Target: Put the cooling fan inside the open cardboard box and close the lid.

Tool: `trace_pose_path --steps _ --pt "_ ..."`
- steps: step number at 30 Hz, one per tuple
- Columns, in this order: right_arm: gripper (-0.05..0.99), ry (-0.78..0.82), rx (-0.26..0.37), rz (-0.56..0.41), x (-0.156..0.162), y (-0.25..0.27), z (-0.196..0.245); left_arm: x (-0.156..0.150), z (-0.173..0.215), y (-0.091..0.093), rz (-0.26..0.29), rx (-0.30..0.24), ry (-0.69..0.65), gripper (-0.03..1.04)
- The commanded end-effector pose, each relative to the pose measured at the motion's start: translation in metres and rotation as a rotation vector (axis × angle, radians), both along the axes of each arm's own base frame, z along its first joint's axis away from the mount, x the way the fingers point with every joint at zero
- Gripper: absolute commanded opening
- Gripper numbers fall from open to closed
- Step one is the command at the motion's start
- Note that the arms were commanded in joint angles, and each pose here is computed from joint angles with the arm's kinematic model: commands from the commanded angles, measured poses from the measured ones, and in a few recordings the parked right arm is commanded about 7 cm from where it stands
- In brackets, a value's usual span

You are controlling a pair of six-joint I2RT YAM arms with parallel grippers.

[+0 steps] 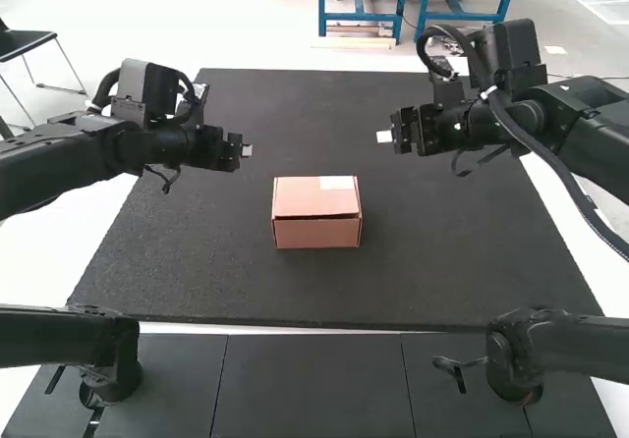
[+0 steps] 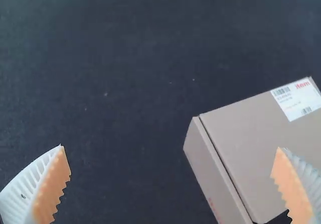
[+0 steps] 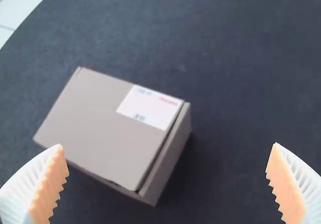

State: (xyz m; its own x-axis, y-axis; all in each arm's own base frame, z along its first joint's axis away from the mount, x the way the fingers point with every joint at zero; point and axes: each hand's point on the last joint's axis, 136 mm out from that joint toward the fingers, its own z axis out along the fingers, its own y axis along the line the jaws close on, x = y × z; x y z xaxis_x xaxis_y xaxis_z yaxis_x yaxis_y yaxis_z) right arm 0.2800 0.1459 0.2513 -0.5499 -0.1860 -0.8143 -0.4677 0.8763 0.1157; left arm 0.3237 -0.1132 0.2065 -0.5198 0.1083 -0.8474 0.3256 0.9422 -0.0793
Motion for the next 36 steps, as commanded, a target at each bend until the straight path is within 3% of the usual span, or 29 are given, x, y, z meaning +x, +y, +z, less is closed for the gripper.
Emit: trace_pose_path --steps 1,7,15,19,20,21,24,28,33,36 --pt "0.90 -0.042 0.030 -0.075 0.008 -0.020 0.007 -0.008 0.003 0.010 -0.002 0.040 -0.077 0.94" --pt "0.90 -0.126 0.048 -0.191 0.012 -0.060 0.003 -0.022 0.005 0.016 0.015 0.000 -0.228 0.94" --pt "0.91 -0.347 0.040 -0.262 0.008 -0.092 -0.007 -0.040 0.023 0.033 0.083 -0.046 -0.462 0.96" --pt "0.91 -0.444 0.050 -0.295 -0.001 -0.103 -0.014 -0.053 0.036 0.037 0.071 -0.026 -0.603 0.96" --pt "0.91 -0.448 0.093 -0.320 -0.003 -0.106 -0.020 -0.056 0.037 0.038 0.069 -0.019 -0.636 0.96" --pt "0.91 -0.463 0.131 -0.341 -0.006 -0.108 -0.022 -0.060 0.039 0.039 0.072 -0.028 -0.662 0.96" --pt "0.91 -0.547 0.144 -0.354 -0.014 -0.113 -0.010 -0.072 0.047 0.032 0.014 -0.075 -0.720 0.96" --pt "0.91 -0.632 0.079 -0.343 -0.017 -0.116 -0.020 -0.083 0.048 0.042 0.045 -0.081 -0.812 0.96" --pt "0.91 -0.668 0.078 -0.347 -0.025 -0.117 -0.049 -0.100 0.044 0.047 0.035 -0.103 -0.890 0.96" --pt "0.91 -0.698 0.071 -0.344 -0.029 -0.117 -0.058 -0.098 0.042 0.047 0.033 -0.131 -0.866 0.96"
